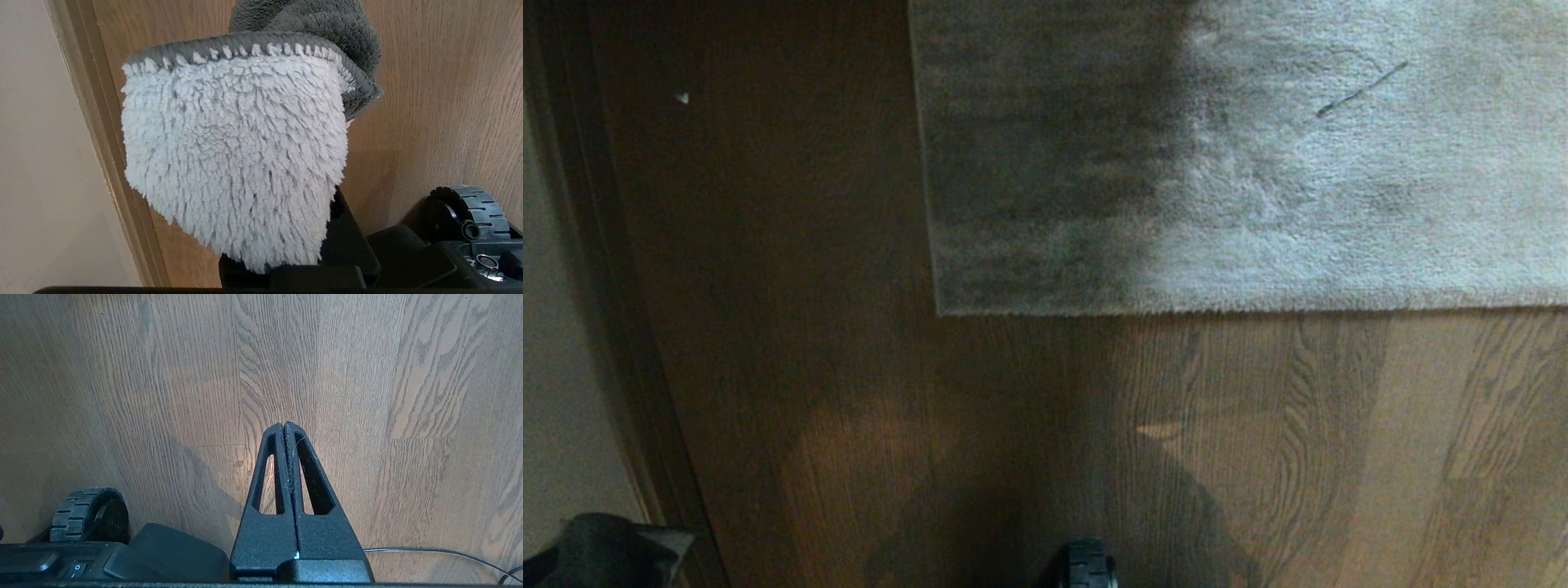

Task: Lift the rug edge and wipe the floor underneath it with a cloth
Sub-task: Lift up the carpet

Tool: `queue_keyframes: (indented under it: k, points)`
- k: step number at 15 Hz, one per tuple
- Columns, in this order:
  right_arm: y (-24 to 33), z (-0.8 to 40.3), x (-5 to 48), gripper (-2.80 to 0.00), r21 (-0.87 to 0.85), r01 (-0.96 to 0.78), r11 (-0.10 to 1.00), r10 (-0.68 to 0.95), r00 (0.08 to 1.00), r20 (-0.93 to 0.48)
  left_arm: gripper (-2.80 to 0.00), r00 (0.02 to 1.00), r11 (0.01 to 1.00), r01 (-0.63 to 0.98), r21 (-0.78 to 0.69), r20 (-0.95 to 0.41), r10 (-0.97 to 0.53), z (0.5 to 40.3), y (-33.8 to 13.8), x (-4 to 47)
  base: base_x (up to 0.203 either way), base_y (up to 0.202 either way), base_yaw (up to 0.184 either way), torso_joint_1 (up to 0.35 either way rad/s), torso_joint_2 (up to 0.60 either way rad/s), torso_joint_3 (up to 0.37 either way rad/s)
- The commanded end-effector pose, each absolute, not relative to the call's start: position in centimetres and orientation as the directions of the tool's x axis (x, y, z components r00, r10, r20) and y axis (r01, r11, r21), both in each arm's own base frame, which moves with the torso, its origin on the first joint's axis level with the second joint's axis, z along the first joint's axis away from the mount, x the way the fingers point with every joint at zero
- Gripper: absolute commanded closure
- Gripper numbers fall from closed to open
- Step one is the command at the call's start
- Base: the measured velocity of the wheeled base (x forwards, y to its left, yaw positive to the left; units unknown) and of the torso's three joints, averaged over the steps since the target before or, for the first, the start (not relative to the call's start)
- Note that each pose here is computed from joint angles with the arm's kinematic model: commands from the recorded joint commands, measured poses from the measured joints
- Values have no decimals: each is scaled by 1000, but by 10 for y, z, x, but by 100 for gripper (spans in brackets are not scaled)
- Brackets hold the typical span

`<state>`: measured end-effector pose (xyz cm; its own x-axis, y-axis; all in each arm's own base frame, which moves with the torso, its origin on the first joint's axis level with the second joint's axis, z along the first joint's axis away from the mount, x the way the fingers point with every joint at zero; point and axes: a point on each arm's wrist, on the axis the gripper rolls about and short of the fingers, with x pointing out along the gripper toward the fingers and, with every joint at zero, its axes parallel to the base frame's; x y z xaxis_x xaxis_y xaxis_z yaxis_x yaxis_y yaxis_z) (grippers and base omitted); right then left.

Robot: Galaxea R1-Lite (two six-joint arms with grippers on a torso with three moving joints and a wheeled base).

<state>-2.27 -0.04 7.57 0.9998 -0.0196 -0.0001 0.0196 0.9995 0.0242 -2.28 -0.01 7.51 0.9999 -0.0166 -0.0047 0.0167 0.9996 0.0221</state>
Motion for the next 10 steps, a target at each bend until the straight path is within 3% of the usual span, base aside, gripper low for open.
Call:
queue_keyframes:
  k: [1,10]
  points:
    - [0,76,-23,0,25,20,1000,-20,1000,0,0,1000,1000,17,23,-5,-17,75,0,-23,0,0,0,0,0,0]
    - [0,76,-23,0,25,20,1000,-20,1000,0,0,1000,1000,15,23,-5,-15,75,0,-23,0,0,0,0,0,0]
